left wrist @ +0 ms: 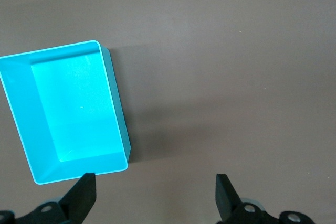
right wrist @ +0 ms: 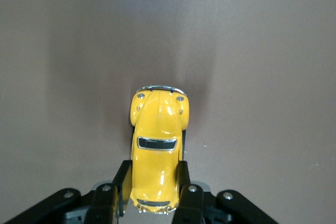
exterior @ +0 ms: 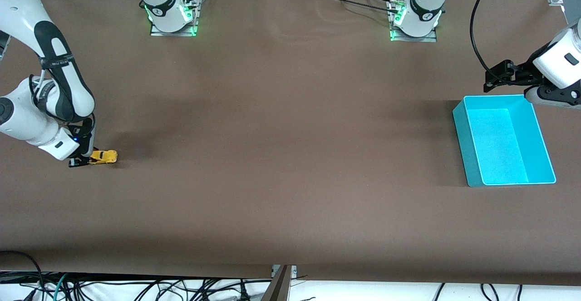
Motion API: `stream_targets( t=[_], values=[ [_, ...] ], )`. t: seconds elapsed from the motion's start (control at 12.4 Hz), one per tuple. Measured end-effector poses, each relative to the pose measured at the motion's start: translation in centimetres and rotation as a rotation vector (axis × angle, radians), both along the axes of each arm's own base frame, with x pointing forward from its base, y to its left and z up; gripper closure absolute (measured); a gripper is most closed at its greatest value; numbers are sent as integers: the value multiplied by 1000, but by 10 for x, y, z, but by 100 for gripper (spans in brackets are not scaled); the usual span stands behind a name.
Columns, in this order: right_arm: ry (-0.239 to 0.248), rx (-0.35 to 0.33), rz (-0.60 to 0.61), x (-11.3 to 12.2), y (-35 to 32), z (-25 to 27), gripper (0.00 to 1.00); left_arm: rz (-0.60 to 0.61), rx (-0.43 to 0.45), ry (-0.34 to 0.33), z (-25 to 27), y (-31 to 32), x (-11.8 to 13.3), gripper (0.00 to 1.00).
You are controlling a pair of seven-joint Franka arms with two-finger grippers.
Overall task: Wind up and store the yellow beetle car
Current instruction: 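Open the right gripper to release the wound car, then lift the right gripper away as the car rolls toward the bin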
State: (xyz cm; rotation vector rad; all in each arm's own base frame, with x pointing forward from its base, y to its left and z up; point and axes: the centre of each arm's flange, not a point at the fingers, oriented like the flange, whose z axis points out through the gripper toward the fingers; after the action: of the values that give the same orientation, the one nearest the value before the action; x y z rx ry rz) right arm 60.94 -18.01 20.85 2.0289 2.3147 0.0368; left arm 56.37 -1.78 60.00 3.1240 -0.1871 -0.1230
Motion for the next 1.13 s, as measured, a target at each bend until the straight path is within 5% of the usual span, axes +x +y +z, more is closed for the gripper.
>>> stream_targets(
  t=[0.24, 0.65, 1.13],
  values=[
    [2, 2, 1, 0, 0, -1, 55, 0, 0, 1, 0, 0, 0, 0],
    [-27, 17, 34, 22, 18, 15, 4, 0, 0, 2, -1, 0, 0, 0],
    [-31, 35, 26, 30, 22, 25, 0, 0, 0, 4, -2, 0, 0, 0]
  ],
)
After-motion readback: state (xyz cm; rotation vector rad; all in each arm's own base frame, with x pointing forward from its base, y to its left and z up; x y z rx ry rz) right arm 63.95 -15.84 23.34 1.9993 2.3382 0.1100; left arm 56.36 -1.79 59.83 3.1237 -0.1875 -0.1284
